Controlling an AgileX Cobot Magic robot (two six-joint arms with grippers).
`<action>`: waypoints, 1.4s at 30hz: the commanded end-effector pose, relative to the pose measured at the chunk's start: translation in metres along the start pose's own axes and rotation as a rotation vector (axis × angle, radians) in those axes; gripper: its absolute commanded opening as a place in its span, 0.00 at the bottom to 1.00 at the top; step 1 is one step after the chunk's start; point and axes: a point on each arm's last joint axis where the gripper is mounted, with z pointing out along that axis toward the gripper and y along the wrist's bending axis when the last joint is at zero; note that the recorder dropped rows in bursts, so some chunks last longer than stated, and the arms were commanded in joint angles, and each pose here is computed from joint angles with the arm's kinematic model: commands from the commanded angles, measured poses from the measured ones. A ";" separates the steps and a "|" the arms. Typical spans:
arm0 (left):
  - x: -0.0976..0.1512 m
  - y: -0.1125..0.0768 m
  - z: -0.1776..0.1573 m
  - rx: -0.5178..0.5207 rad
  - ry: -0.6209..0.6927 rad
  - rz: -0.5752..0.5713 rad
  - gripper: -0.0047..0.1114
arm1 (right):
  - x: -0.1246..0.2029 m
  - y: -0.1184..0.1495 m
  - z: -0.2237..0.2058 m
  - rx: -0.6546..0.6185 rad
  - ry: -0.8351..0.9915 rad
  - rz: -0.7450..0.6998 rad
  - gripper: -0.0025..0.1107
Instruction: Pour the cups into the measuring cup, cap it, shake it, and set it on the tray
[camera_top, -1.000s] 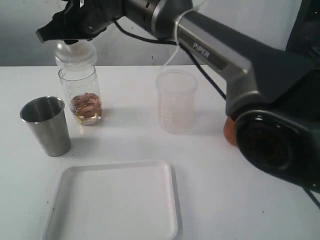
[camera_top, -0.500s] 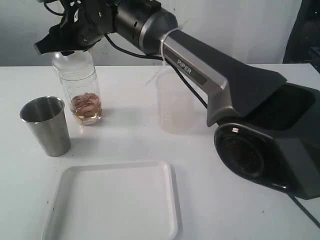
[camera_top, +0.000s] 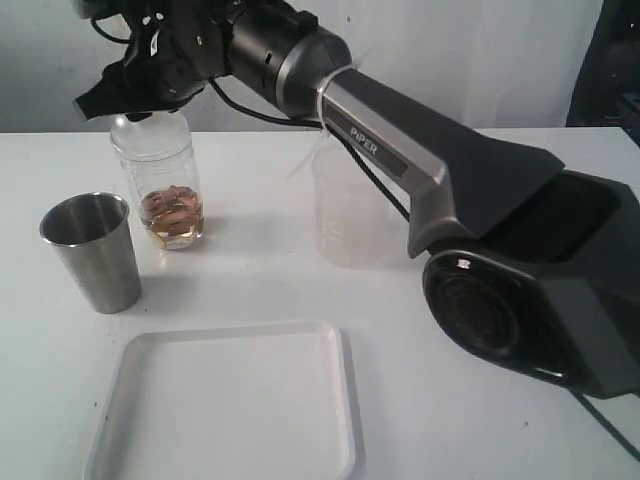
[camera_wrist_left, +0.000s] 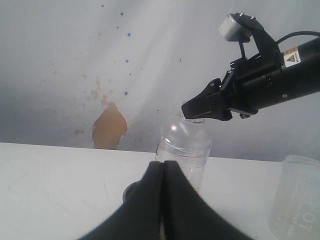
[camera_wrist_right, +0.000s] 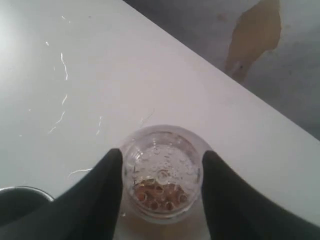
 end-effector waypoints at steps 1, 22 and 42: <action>0.002 0.000 -0.001 -0.001 0.005 -0.006 0.04 | 0.004 0.000 0.007 0.005 -0.006 -0.016 0.02; 0.002 0.000 -0.001 -0.001 0.005 -0.006 0.04 | 0.014 0.001 0.020 0.004 0.001 -0.024 0.69; -0.018 -0.005 0.010 0.058 -0.085 -0.055 0.04 | -0.035 0.018 -0.092 -0.247 0.156 -0.061 0.02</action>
